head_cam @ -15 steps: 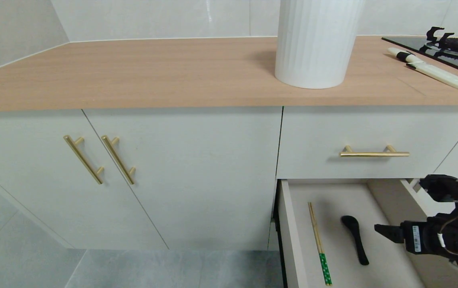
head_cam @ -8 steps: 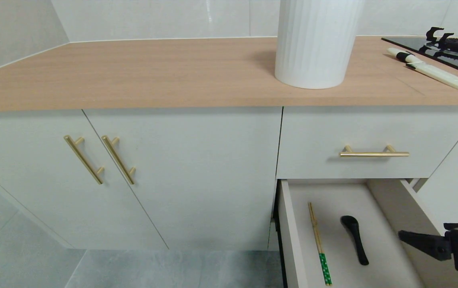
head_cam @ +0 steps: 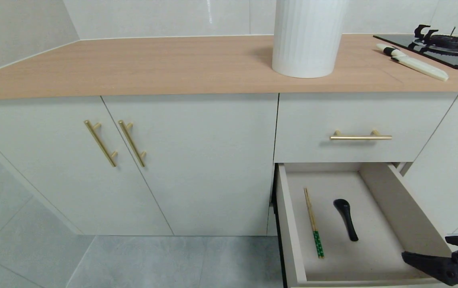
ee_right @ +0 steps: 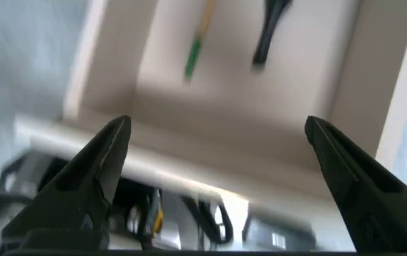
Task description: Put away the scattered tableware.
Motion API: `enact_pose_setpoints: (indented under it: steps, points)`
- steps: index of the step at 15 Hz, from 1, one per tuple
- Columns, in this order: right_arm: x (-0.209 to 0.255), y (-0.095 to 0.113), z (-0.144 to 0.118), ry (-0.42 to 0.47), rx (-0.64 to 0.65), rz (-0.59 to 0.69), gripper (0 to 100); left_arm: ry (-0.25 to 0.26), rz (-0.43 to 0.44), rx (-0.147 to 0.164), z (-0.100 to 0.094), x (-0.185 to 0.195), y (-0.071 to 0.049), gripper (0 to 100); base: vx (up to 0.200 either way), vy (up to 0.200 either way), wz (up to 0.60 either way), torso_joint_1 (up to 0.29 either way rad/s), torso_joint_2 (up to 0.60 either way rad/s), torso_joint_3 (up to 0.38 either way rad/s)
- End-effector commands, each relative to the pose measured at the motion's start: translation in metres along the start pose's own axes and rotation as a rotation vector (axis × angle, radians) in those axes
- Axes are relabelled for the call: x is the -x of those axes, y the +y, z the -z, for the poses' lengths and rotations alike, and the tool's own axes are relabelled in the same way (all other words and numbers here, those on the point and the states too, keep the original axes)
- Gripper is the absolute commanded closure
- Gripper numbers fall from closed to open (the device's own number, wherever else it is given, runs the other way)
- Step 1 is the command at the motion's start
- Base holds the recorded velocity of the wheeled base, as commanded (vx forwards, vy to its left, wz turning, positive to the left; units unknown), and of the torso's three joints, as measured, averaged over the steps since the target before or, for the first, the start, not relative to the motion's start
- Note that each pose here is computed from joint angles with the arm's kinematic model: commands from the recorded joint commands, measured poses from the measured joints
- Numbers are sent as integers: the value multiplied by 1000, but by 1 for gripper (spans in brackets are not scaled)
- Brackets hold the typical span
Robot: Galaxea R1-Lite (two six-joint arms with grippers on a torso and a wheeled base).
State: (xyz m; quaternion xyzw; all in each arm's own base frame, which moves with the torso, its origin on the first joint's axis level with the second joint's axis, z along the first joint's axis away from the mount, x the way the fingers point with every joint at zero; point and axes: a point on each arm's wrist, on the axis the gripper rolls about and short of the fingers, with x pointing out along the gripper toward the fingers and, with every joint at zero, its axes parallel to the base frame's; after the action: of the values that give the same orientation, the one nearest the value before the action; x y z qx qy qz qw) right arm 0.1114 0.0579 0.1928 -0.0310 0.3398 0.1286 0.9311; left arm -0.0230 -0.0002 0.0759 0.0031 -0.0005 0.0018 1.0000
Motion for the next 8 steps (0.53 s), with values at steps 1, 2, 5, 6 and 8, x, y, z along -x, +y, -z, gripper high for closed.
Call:
enact_pose_setpoints:
  steps: [1,2,5,6,8]
  points:
    - [-1,1,1,13,10,-1,0,1,-1,0,0,0,0,0,-200,0,0,-2,2,2]
    - [-1,0,3,39,44,1,0,1,1,-1,0,0,0,0,-200,0,0,7,-7,2]
    - [-4,3,7,75,72,-11,0,0,-1,-2,0,0,0,0,-200,0,0,1,1,4]
    - [-7,4,9,100,81,-11,0,1,-1,-1,0,0,0,0,0,0,0,0,0,0]
    - [-23,7,12,216,101,2,0,0,-1,2,0,0,0,0,0,0,0,0,0,0]
